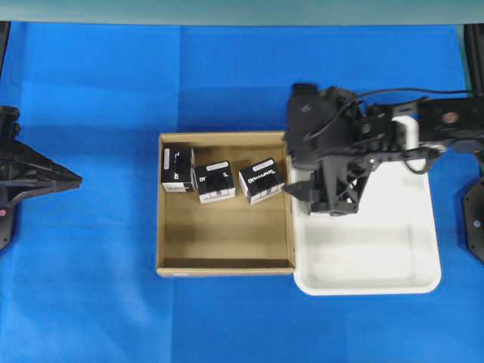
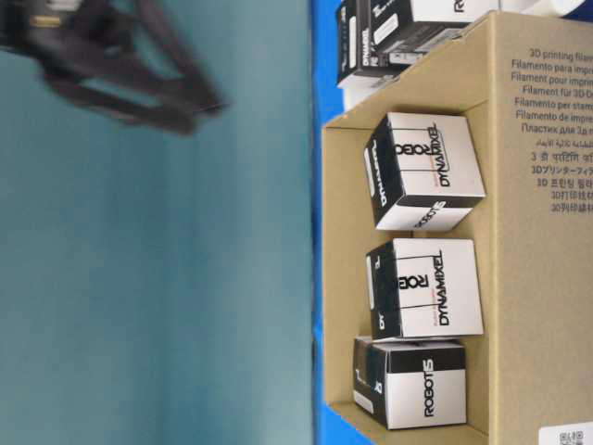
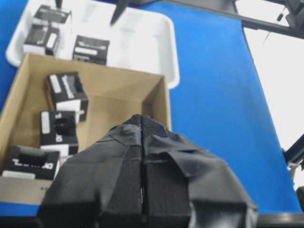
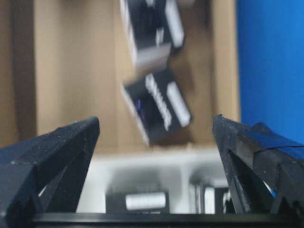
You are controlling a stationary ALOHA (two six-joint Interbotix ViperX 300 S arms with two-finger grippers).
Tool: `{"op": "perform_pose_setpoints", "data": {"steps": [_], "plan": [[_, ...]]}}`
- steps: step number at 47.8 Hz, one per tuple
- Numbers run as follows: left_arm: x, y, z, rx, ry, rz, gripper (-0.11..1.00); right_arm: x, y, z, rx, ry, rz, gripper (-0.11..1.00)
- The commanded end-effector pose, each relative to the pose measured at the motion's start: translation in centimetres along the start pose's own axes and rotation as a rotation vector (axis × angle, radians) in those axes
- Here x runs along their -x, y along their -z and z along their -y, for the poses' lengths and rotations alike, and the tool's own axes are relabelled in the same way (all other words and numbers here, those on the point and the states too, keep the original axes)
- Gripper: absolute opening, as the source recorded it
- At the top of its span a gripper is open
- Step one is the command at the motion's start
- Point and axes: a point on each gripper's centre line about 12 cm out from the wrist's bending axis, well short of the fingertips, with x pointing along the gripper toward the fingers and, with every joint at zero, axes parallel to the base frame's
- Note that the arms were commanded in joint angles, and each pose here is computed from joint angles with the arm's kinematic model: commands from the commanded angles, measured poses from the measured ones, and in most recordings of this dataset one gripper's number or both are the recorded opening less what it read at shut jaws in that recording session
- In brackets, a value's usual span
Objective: Pick a box that is randomly placed inside the cardboard box.
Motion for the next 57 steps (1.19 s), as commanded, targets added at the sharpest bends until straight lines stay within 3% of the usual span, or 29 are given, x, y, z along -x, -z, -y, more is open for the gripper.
{"op": "perform_pose_setpoints", "data": {"steps": [1, 13, 26, 40, 57], "plan": [[0.0, -0.9, 0.2, -0.004, 0.003, 0.024, -0.07, 1.5, -1.1, -0.2, -0.007, 0.002, 0.103, 0.98], [0.0, -0.9, 0.2, -0.003, 0.004, 0.029, -0.07, 3.2, -1.4, -1.5, -0.014, -0.020, 0.276, 0.98], [0.3, -0.9, 0.2, -0.001, 0.006, 0.036, -0.07, 4.8, -0.9, -1.8, -0.091, -0.039, 0.367, 0.98], [0.9, -0.9, 0.2, -0.001, 0.011, 0.053, -0.07, 7.1, -0.3, -2.2, -0.089, -0.051, 0.475, 0.98], [0.9, -0.5, 0.1, -0.005, 0.011, 0.046, -0.07, 9.7, 1.3, -2.1, -0.084, -0.048, 0.526, 0.98]]}}
